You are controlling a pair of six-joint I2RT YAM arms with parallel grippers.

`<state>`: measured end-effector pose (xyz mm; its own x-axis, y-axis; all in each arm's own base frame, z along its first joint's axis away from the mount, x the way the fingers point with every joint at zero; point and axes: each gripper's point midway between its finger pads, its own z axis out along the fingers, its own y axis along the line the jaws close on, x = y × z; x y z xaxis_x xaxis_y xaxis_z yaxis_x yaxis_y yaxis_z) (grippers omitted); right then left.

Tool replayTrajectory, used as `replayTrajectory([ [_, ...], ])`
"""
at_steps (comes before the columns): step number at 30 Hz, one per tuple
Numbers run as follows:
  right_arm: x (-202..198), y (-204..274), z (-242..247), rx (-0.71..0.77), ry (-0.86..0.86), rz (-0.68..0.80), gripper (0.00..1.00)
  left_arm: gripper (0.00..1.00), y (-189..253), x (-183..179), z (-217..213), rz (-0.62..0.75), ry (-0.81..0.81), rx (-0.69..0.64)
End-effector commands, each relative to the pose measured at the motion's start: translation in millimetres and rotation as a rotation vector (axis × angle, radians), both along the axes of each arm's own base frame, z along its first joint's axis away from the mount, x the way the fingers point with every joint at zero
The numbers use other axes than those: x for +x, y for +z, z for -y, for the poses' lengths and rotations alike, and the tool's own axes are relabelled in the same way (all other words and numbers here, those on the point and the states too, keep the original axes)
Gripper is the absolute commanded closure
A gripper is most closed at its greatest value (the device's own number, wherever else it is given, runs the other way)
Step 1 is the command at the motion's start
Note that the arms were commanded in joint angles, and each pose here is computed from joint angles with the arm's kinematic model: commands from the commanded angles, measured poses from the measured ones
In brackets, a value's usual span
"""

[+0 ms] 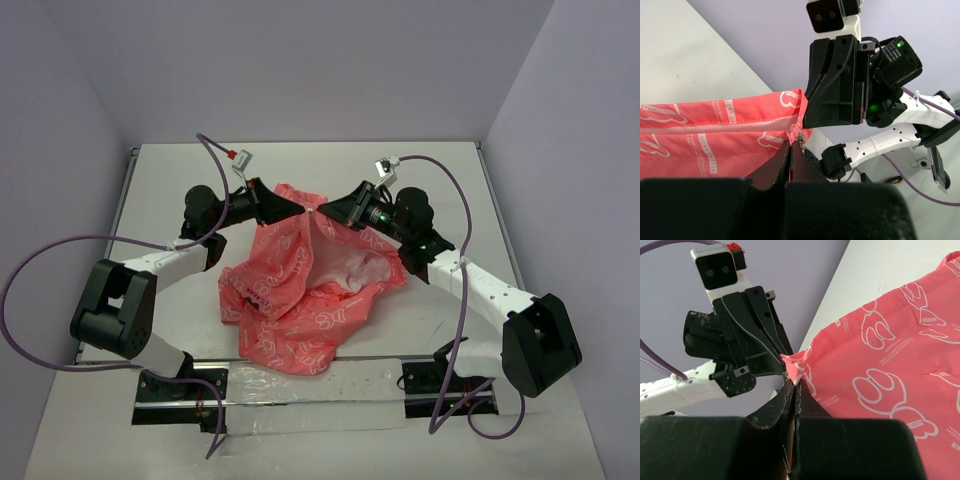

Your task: Zip up the jacket

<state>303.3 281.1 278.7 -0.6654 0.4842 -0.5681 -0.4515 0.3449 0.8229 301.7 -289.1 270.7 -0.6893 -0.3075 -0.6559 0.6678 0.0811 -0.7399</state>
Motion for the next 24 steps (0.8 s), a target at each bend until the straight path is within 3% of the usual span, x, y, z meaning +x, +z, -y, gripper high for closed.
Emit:
replayTrajectory([
  [1, 11.7, 52.4, 8.9, 0.071, -0.074, 0.150, 1.00, 1.00, -3.5, -22.5, 4.7, 0.016, -0.152, 0.038],
  [5, 10.1, 51.1, 5.1, 0.063, -0.046, 0.149, 1.00, 0.98, 0.4, -28.0, 6.4, -0.010, -0.210, -0.003],
  [8, 8.6, 50.7, 4.2, 0.060, -0.035, 0.154, 1.00, 0.85, -0.3, -25.6, 8.2, -0.031, -0.228, -0.010],
  [12, 7.6, 52.9, 5.0, 0.057, -0.036, 0.164, 1.00, 0.78, -0.4, -22.9, 9.6, -0.034, -0.233, -0.008],
  [15, 7.1, 53.3, 3.9, 0.054, -0.027, 0.165, 1.00, 0.81, -0.9, -19.4, 10.3, -0.035, -0.220, -0.004],
  [20, 7.3, 48.5, 2.3, 0.052, -0.018, 0.155, 1.00, 1.00, -1.8, -14.2, 10.8, -0.038, -0.191, 0.000],
  [24, 7.7, 48.8, 2.2, 0.056, -0.020, 0.155, 1.00, 1.00, -2.5, -14.8, 10.5, -0.043, -0.191, -0.010],
])
